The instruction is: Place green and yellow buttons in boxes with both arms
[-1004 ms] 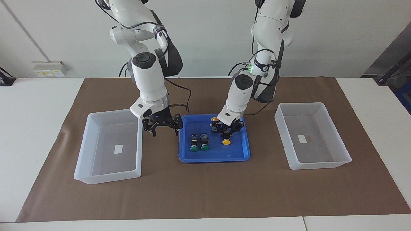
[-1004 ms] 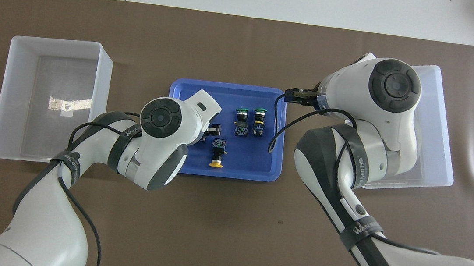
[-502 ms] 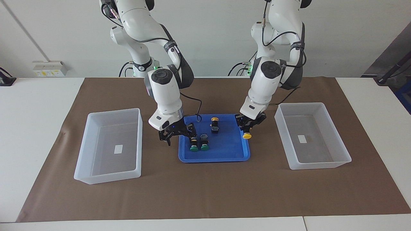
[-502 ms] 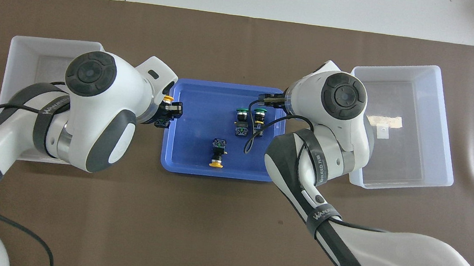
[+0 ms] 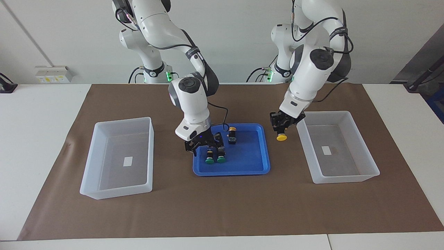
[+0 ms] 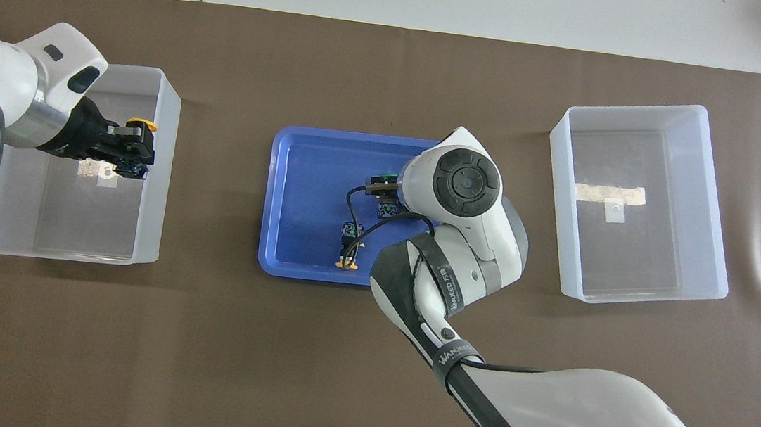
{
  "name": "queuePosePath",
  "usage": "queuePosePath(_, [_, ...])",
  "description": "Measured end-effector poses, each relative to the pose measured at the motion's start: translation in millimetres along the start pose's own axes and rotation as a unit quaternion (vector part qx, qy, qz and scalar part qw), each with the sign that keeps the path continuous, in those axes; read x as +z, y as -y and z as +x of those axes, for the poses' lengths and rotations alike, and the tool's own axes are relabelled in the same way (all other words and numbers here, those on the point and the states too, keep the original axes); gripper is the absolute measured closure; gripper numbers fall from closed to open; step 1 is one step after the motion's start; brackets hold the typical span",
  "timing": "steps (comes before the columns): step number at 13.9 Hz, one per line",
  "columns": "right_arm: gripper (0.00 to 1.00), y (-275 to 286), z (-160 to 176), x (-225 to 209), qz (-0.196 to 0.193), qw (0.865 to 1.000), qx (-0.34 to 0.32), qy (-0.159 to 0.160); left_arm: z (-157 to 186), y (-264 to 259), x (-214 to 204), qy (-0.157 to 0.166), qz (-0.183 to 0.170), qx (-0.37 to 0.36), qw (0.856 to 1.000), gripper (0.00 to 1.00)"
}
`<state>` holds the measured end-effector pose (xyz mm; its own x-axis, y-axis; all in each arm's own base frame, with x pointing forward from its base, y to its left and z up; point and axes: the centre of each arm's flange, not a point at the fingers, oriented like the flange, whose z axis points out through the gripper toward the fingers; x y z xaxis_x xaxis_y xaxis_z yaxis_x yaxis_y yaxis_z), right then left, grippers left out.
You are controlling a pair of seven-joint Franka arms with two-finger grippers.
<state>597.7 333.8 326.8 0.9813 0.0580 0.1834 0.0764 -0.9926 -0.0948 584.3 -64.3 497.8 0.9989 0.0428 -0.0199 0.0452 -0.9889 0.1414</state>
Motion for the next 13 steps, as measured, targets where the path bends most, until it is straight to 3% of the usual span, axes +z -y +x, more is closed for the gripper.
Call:
queuePosePath(2, [0.19,-3,-1,3,-0.002,1.0,0.002,0.002,3,49,4,0.001,-0.001,0.007,1.0,0.58])
queuePosePath(5, [0.22,-10,-2,7,-0.006,1.0,0.006,0.007,1,98,42,-0.02,0.003,0.0,1.0,0.58])
queuePosePath(10, [0.25,-18,-4,11,-0.01,1.0,0.014,0.012,-8,119,118,-0.043,0.014,0.012,0.999,0.58])
queuePosePath(13, [0.37,-20,-2,6,-0.009,0.999,0.031,0.008,-5,126,158,-0.037,0.018,0.026,0.999,0.58])
